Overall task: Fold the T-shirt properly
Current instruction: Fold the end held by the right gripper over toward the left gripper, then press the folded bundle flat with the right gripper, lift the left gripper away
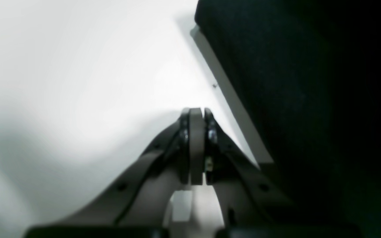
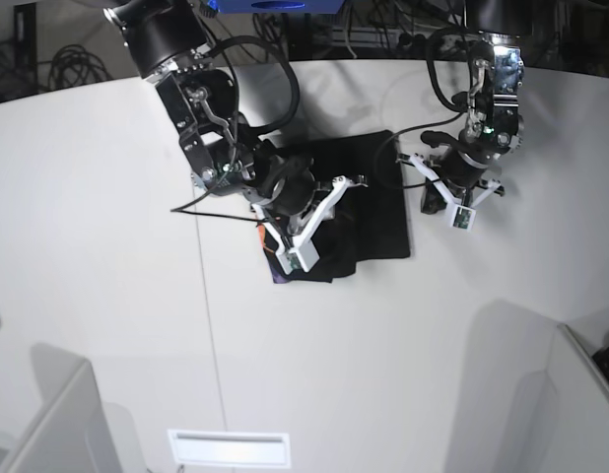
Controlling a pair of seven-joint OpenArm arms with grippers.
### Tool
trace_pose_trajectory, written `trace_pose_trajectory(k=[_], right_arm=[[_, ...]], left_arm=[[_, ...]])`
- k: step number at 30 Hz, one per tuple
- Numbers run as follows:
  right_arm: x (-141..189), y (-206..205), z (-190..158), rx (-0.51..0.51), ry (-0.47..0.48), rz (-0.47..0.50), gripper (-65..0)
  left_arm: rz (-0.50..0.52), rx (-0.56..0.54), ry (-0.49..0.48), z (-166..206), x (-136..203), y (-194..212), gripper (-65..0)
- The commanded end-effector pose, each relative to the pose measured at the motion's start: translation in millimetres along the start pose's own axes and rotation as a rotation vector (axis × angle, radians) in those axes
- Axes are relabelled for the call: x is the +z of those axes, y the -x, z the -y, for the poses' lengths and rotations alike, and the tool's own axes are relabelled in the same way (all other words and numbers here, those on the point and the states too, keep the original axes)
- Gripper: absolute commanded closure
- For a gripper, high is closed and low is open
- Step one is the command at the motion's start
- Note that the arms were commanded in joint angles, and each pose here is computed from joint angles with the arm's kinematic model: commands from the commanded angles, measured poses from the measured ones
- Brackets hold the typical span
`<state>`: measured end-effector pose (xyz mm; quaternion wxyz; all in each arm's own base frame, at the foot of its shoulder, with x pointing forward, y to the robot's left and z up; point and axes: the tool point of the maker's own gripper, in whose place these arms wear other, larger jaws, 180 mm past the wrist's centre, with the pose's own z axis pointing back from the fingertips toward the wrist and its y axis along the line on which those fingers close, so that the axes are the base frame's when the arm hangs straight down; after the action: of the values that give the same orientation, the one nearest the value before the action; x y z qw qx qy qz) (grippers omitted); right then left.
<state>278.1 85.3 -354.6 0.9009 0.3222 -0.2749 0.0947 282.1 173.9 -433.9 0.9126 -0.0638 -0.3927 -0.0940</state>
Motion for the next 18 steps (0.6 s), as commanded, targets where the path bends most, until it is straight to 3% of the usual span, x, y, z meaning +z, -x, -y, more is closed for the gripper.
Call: trace_pose_trajectory(k=[1, 18], right_arm=[[2.2, -14.9, -9.4, 0.009, -0.028, 0.043, 0.0], [-7.5, -5.9, -16.0, 0.035, -0.039, 0.015, 0.0]], left_arm=[[-0.061, -0.020, -0.008, -2.2, 1.7, 12.8, 0.0], [-0.062, -0.021, -0.009, -2.7, 1.9, 12.8, 0.0]])
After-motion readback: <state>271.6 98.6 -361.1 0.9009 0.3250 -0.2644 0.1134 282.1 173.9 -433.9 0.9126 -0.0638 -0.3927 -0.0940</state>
